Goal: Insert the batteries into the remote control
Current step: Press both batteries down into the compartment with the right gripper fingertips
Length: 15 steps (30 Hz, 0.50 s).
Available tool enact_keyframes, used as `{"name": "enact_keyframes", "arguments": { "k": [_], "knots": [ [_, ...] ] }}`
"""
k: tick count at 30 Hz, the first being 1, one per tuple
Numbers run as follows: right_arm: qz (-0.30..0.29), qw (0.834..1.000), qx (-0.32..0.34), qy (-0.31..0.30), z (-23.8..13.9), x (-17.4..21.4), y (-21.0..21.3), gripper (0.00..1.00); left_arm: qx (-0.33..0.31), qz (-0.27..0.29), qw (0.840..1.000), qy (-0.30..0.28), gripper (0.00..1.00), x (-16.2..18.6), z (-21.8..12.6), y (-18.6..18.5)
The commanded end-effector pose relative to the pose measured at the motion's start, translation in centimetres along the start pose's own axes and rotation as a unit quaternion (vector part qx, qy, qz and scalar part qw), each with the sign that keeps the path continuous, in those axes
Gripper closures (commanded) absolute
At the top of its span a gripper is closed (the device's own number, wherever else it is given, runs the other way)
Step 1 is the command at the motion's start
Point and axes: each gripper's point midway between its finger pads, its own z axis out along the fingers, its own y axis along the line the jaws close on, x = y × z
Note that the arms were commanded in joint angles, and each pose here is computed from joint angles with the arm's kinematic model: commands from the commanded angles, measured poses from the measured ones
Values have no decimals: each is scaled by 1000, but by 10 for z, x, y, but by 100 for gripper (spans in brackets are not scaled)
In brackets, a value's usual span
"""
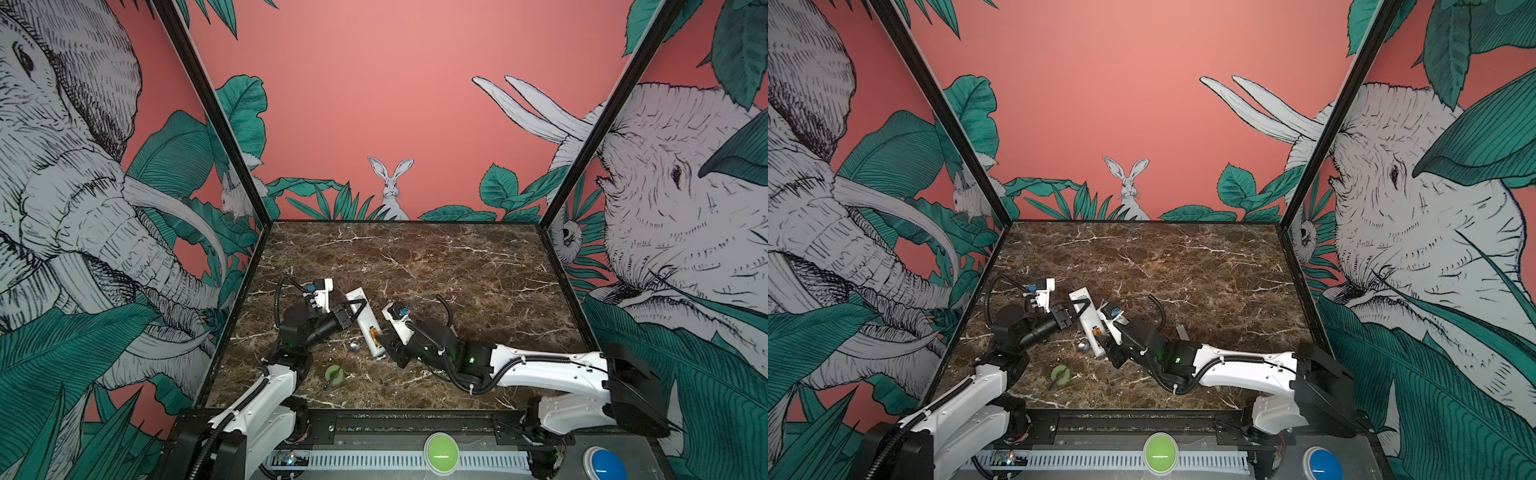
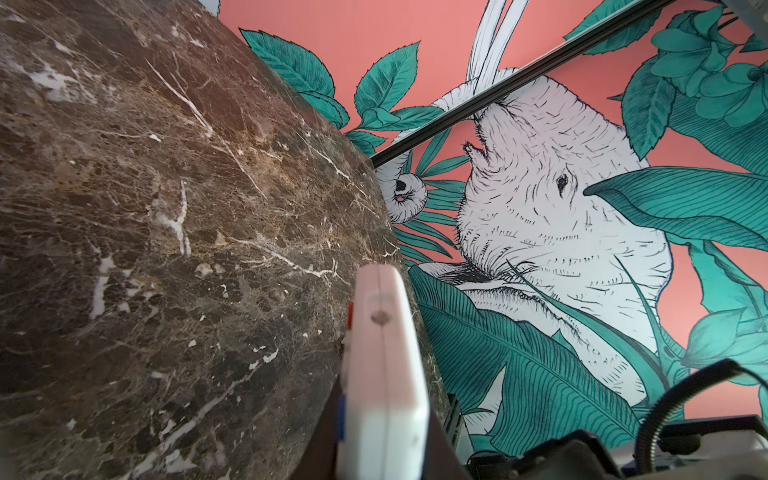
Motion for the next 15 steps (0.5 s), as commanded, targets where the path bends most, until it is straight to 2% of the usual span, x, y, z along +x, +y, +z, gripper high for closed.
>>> {"name": "enact_keyframes", "arguments": {
  "k": [1, 4, 9, 15],
  "knots": [
    [-64, 998, -19, 6, -19, -17, 8, 54, 35, 29, 999, 4, 100, -6, 2, -22],
    [-119, 992, -21, 46, -29, -12, 7, 54, 39, 35, 999, 13, 100, -4, 1, -25],
    [-206, 970, -48, 120, -34, -1, 13, 55, 63, 50, 996, 35, 100, -1, 1, -38],
    [-263, 948, -96, 149, -33, -2, 28, 58, 89, 58, 992, 62, 100, 4, 0, -51]
  ]
}}
